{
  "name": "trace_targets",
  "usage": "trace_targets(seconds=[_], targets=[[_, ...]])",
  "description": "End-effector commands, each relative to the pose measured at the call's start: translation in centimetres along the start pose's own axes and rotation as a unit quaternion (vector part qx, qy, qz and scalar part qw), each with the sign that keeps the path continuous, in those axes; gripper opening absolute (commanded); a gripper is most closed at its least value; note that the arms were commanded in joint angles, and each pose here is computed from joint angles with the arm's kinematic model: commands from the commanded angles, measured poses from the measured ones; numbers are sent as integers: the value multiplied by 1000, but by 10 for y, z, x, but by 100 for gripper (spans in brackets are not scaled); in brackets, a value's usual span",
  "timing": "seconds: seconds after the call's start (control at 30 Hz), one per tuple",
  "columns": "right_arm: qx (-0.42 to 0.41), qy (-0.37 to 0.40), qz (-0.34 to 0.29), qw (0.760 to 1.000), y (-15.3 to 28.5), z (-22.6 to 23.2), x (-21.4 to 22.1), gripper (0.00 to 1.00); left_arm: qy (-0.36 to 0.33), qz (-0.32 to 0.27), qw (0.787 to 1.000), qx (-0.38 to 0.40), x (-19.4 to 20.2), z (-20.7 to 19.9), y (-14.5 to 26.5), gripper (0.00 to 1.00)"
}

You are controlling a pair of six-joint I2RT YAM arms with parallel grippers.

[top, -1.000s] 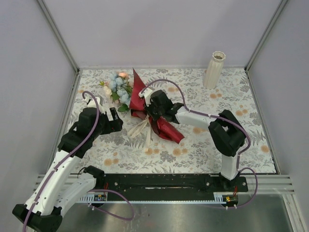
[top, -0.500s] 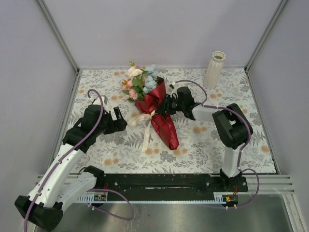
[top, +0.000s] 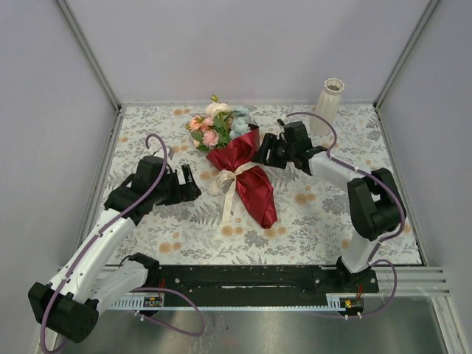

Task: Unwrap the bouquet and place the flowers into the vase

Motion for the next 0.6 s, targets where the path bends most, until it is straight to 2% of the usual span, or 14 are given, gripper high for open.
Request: trace_targets(seconds=[0.0, 0.13, 0.3, 0.57], targets=[[58, 21, -53, 997, 50, 26, -43, 66, -41, -45, 998, 8, -19, -5, 15, 94], [53, 11, -45, 997, 65, 50, -41, 64, -73, -69, 995, 6, -28, -4, 28, 97], [43, 5, -69, 997, 65, 96, -9, 62, -67, -96, 993, 2, -25, 2, 31, 99], [72, -64, -79, 992, 31, 106, 49, 58, -71, -147, 987, 2, -24, 10, 44, 99]])
Point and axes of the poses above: each gripper's point midway between its finger pads, its own y axis back along the fingers, its own z axis along the line the jaws close on, x = y × z, the point moved 5 cm from there along y, back along the fingers, and after that the axes turned 4 degrees about y, right-handed, at the moved point
